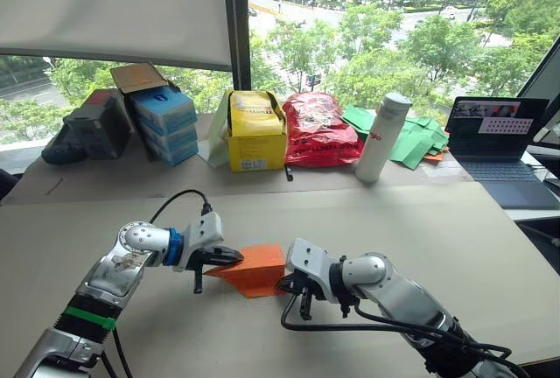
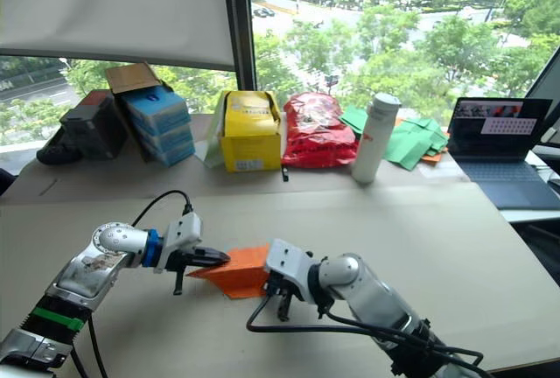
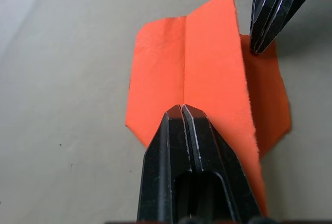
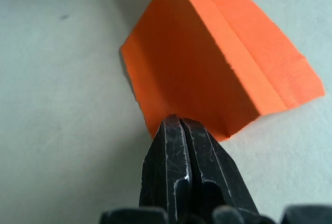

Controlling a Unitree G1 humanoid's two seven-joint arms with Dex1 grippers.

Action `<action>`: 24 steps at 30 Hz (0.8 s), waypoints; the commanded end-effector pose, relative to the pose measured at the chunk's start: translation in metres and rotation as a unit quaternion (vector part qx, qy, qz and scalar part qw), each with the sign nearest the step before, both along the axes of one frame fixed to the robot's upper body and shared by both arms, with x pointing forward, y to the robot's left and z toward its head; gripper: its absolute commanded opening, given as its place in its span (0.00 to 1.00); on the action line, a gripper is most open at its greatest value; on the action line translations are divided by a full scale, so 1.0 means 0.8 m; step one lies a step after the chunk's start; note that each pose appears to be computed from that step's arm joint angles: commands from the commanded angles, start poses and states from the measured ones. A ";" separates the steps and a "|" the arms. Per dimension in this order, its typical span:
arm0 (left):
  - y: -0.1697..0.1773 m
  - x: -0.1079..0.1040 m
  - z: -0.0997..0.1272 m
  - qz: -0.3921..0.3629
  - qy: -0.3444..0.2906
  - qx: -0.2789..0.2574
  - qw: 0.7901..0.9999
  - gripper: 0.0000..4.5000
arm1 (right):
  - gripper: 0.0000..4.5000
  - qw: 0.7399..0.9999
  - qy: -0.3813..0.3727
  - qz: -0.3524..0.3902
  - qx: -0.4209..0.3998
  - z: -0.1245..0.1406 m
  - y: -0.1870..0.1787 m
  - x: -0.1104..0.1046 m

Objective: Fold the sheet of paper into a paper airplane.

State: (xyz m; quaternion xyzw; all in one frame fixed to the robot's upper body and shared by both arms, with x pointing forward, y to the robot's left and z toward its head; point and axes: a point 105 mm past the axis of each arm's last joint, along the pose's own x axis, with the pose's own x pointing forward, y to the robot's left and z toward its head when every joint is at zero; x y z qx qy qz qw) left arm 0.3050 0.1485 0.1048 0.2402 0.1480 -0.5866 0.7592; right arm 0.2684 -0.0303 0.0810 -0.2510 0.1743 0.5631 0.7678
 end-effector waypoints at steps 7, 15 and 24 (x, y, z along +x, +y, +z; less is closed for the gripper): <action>-0.004 -0.019 0.007 -0.026 -0.003 -0.001 1.000 0.00 | 0.00 1.000 0.020 -0.020 -0.014 -0.013 -0.006 -0.001; -0.014 -0.031 -0.007 -0.041 -0.013 0.005 0.999 0.00 | 0.00 0.999 0.025 -0.036 0.001 -0.005 -0.012 0.000; -0.037 -0.042 -0.015 -0.068 -0.085 0.005 0.994 0.00 | 0.00 0.995 0.046 -0.063 0.056 0.030 -0.035 -0.004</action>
